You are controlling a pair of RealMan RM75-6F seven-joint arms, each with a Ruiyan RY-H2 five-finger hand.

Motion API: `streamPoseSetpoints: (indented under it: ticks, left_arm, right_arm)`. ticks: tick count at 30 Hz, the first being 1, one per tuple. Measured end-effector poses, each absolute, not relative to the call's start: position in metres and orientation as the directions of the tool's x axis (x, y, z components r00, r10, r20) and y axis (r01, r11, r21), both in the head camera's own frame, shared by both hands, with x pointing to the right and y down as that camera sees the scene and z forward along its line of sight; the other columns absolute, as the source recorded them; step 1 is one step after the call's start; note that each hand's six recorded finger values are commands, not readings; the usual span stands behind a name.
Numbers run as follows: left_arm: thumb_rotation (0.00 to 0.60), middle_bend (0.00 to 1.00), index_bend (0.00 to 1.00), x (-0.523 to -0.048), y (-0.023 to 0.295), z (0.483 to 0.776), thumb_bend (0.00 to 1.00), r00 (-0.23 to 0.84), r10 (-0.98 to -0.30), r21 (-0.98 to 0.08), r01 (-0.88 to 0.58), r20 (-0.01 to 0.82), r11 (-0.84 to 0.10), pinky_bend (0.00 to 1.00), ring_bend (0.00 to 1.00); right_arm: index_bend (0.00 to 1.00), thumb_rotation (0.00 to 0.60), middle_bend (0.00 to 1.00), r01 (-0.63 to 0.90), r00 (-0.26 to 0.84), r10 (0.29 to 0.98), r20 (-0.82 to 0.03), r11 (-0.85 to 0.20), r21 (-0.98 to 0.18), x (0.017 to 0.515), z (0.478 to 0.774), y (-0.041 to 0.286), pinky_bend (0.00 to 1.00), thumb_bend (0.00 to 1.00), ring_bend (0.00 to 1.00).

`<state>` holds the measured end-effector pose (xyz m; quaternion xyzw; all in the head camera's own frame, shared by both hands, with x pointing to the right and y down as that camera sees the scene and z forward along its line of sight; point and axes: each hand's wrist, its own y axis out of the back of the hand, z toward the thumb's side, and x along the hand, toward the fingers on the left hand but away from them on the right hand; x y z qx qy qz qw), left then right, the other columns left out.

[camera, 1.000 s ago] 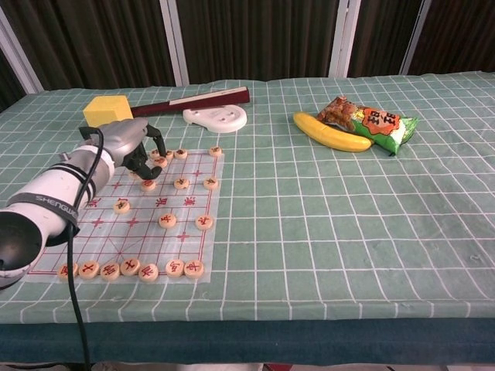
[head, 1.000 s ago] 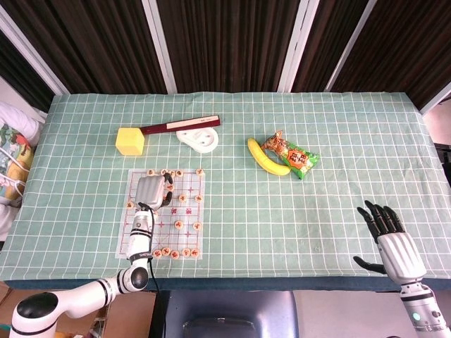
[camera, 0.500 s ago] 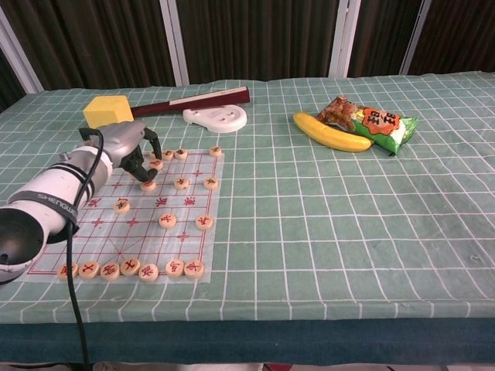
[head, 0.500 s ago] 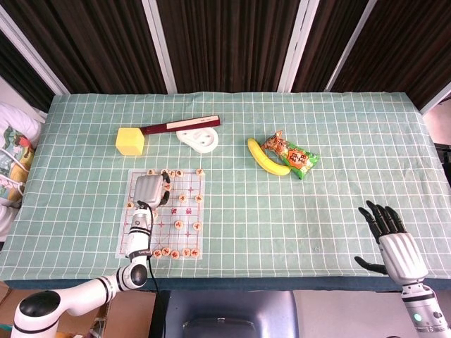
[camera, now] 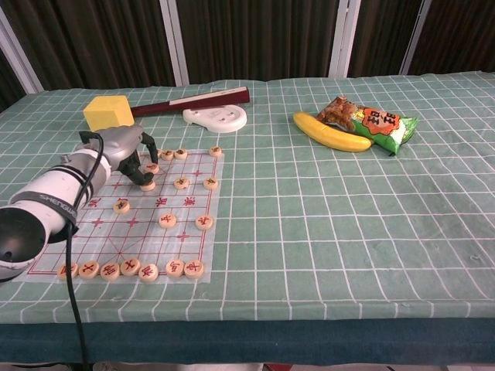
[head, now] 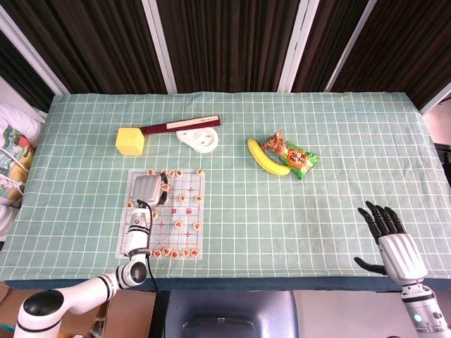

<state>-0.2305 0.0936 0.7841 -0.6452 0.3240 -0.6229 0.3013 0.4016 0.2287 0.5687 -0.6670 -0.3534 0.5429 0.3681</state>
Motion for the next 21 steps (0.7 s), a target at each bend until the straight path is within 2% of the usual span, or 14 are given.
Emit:
streamPoseSetpoints:
  ticks: [8,21]
  left_arm:
    - [0.600,1.00,0.45,-0.2332,0.0933,0.7856,0.39,0.009,-0.785,-0.784,-0.047,0.619,-0.619,1.00,1.00]
    - [0.600,1.00,0.41,-0.2335,0.0919,0.7806,0.39,0.020,-0.787,-0.786,-0.056,0.616,-0.616,1.00,1.00]
  right_arm:
    - [0.00,0.600,0.00,0.071,0.159,0.871,-0.465,-0.480,-0.874,0.4018,0.5686,0.2290,0.00,0.19,0.00]
    - [0.00,0.600,0.00,0.072,0.157,0.873,-0.462,-0.476,-0.876,0.4020,0.5678,0.2289,0.00,0.19,0.00]
